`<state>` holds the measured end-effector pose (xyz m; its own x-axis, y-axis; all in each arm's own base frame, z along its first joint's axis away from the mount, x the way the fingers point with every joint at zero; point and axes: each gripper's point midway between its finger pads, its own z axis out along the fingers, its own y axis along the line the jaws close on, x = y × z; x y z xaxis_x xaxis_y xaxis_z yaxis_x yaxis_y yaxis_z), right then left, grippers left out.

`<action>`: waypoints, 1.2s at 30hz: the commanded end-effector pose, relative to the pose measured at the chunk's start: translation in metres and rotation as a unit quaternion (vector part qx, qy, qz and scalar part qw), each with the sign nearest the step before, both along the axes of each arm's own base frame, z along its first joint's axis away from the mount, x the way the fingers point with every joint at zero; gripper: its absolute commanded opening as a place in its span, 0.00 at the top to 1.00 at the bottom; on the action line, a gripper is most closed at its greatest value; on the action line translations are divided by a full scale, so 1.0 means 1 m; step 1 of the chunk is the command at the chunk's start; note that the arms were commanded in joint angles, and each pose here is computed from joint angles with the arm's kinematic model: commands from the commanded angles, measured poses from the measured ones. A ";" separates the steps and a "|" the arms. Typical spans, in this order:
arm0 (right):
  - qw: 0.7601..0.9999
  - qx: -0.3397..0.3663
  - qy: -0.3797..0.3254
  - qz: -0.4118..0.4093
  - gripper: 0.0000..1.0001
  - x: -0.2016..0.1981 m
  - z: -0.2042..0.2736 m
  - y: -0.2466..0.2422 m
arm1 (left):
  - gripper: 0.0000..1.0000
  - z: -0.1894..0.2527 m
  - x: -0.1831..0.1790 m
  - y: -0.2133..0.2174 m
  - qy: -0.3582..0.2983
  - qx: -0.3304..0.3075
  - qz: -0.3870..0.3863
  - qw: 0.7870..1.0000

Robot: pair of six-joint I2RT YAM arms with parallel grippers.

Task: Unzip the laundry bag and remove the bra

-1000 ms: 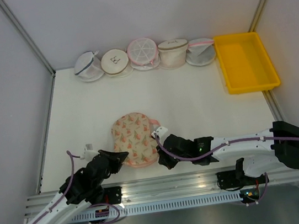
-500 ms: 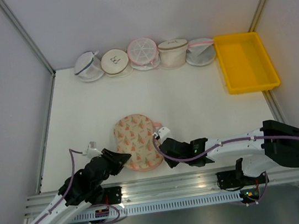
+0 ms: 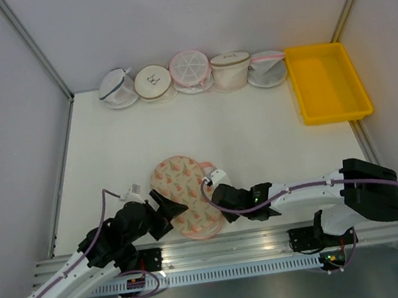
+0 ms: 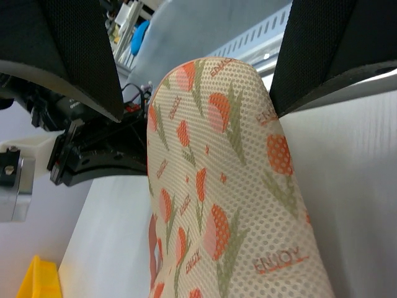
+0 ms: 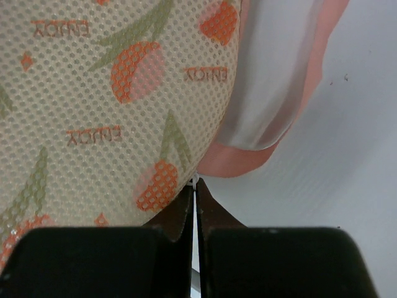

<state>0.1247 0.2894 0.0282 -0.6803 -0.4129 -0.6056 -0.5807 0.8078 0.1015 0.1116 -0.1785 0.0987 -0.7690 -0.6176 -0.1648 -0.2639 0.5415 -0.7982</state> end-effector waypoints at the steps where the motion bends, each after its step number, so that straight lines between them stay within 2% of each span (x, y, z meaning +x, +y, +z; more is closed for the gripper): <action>1: 1.000 0.025 -0.005 0.010 1.00 0.005 0.013 0.022 | 0.00 0.018 -0.021 -0.009 0.033 -0.036 -0.044 0.998; 4: 0.999 0.044 0.004 0.022 0.99 0.001 0.016 0.032 | 0.00 0.022 -0.027 0.004 0.033 -0.032 -0.033 0.998; 5: 0.999 0.048 0.004 0.023 0.99 0.001 0.016 0.034 | 0.00 0.011 -0.031 0.016 0.048 -0.003 -0.021 0.999; 8: 0.999 0.046 0.001 0.013 0.99 0.006 0.016 0.037 | 0.00 -0.009 -0.043 0.030 0.079 0.018 -0.013 0.997; 13: 0.996 0.031 -0.021 -0.079 1.00 0.037 0.018 0.020 | 0.00 -0.021 -0.050 0.029 0.094 -0.021 -0.008 0.995; 17: 0.983 0.034 -0.034 -0.176 1.00 0.063 0.023 -0.008 | 0.00 -0.021 -0.049 0.032 0.090 -0.010 -0.007 0.996; 22: 0.954 0.036 -0.048 -0.293 1.00 0.090 0.030 -0.056 | 0.00 -0.019 -0.042 0.036 0.076 0.002 0.008 0.997; 25: 0.928 0.034 -0.070 -0.364 1.00 0.102 0.040 -0.090 | 0.00 -0.018 -0.041 0.036 0.075 0.000 0.011 0.997; 26: 0.920 0.018 -0.071 -0.386 1.00 0.101 0.036 -0.107 | 0.00 -0.019 -0.041 0.036 0.075 0.000 0.013 0.997; 31: 0.879 0.031 -0.091 -0.467 0.99 0.099 0.046 -0.153 | 0.00 -0.019 -0.039 0.036 0.072 -0.005 0.018 0.997; 33: 0.881 0.047 -0.080 -0.464 1.00 0.094 0.046 -0.154 | 0.00 -0.019 -0.038 0.036 0.069 -0.005 0.020 0.997; 36: 0.904 0.062 -0.038 -0.422 1.00 0.085 0.035 -0.134 | 0.00 -0.018 -0.036 0.036 0.069 -0.009 0.027 0.997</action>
